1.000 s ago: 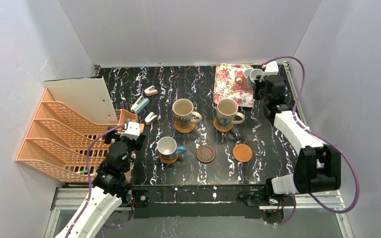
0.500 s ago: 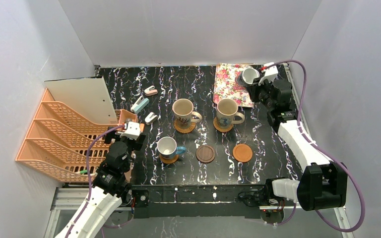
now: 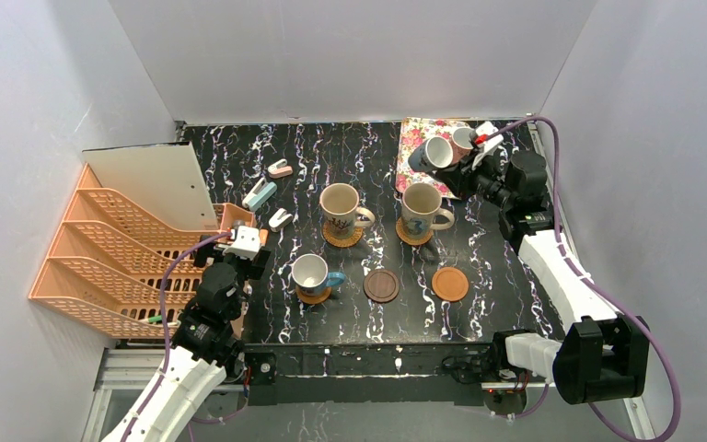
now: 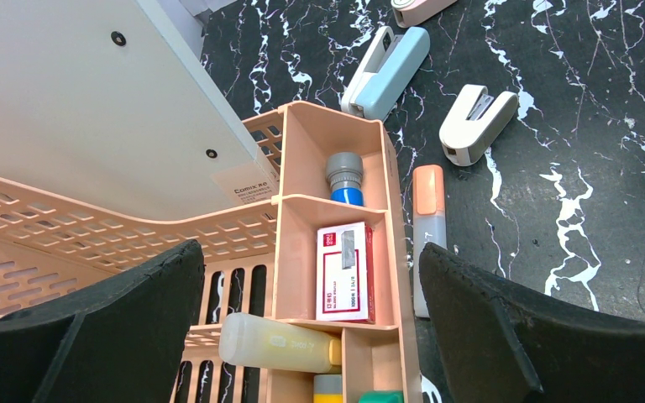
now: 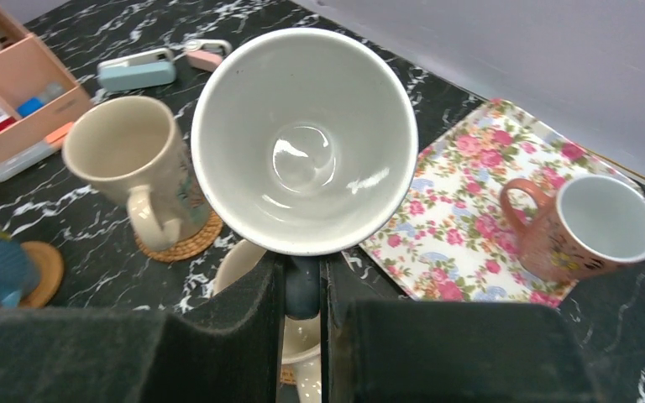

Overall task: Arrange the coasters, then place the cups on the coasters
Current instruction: Place the cup on the coaster.

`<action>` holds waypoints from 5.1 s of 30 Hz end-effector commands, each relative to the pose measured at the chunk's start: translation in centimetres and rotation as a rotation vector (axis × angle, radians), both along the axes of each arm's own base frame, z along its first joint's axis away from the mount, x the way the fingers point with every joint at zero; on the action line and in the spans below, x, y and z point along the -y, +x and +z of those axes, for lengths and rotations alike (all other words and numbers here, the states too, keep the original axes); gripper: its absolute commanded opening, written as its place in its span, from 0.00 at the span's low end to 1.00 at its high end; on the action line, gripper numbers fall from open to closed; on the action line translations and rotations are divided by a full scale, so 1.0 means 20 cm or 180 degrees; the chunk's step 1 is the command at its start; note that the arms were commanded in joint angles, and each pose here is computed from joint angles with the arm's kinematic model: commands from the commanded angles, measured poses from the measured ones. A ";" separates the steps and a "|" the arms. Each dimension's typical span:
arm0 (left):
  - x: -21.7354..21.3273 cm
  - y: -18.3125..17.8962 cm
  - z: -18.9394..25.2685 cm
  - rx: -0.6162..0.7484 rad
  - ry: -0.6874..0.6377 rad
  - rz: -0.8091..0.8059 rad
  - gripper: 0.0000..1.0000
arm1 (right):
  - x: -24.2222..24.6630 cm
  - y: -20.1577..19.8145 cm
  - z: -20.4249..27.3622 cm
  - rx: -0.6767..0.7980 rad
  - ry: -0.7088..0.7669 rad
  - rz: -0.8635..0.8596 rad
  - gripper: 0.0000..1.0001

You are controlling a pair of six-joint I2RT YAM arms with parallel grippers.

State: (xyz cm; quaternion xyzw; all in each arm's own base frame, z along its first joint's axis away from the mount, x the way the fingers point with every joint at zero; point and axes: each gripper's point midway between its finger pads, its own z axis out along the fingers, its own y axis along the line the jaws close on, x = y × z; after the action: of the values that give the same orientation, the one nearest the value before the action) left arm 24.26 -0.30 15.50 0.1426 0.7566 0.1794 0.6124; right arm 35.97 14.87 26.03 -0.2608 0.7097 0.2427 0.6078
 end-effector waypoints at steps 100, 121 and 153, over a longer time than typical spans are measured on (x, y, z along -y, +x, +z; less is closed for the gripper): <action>-0.01 0.00 -0.03 -0.0035 0.0029 0.0037 0.98 | -0.49 -0.84 -0.74 -0.0491 -0.1673 0.2093 0.01; -0.01 0.00 -0.03 -0.0037 0.0032 0.0037 0.98 | -0.48 -0.85 -0.80 -0.0505 -0.1713 0.2098 0.01; -0.01 0.00 -0.03 -0.0039 0.0034 0.0039 0.98 | -0.48 -0.87 -0.84 -0.0603 -0.1715 0.2201 0.01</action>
State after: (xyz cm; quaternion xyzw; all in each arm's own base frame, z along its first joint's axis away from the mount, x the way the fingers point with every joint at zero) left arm 24.32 -0.32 15.12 0.1463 0.7605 0.1814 0.6061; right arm 18.12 23.24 8.12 -0.6020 0.6946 0.2439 0.3094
